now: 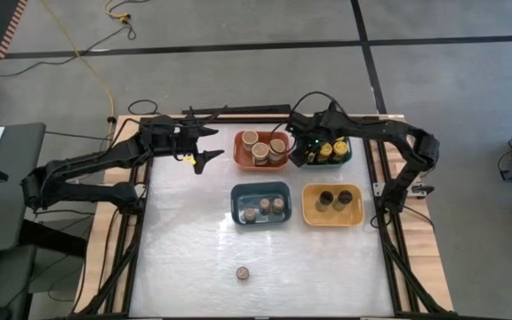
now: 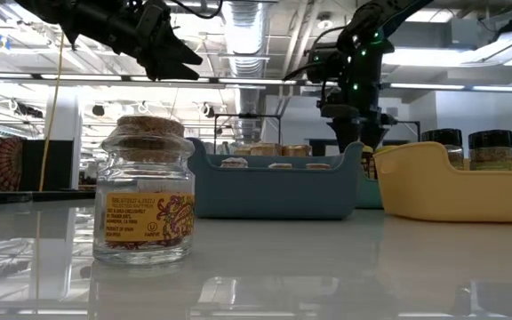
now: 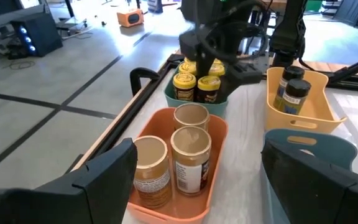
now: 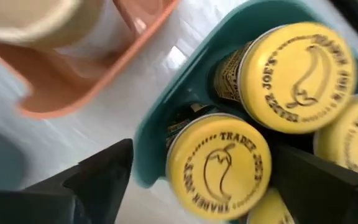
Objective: Sort spices by type
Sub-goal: Put the yellow spice bottle into the green bin, then put the brown spice bottle into the blue bin
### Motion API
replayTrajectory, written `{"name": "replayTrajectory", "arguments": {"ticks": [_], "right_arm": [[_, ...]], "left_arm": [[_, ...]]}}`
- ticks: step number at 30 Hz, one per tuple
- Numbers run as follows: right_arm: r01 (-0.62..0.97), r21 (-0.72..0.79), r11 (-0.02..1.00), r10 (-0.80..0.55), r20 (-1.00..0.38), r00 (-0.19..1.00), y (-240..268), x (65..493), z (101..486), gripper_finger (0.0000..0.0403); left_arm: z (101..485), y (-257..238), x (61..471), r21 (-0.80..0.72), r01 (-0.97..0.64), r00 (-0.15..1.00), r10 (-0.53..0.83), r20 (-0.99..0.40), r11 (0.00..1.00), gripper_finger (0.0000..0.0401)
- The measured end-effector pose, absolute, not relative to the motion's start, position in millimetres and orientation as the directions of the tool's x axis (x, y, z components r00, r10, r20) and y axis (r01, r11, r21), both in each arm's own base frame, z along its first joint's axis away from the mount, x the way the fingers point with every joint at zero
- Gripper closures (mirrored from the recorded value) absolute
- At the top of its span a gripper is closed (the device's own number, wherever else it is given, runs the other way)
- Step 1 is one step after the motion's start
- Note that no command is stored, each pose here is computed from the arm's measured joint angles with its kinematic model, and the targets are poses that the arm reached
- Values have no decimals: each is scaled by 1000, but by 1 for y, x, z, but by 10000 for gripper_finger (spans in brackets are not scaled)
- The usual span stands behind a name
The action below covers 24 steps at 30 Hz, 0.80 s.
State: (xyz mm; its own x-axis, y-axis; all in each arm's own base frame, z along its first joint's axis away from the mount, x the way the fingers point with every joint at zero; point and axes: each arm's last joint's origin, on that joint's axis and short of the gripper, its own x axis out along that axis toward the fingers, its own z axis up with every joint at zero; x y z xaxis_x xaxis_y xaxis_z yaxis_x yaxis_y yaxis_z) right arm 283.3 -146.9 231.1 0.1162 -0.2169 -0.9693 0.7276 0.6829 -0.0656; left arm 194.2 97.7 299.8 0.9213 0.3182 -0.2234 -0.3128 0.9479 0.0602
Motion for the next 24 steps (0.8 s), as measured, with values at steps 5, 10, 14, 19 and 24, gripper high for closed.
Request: {"name": "replayTrajectory", "arguments": {"ticks": [5,10,14,19,24], "right_arm": [[794,-11,608,-244,-954,173,-142,274,252,4],[823,52,565,-272,-930,246,-128,261,280,7],[819,111,563,-287,-903,320,-109,254,299,9],[811,138,568,-325,-868,376,-81,247,317,10],[817,83,571,-370,-862,346,-47,239,323,10]], "left_arm": [[300,98,194,59,-314,921,319,-224,948,69],[300,98,194,57,-314,921,319,-223,948,69],[300,97,195,27,-316,923,314,-223,948,69],[299,95,196,-116,-335,925,303,-228,935,69],[300,93,197,-200,-329,932,283,-224,923,69]]}}
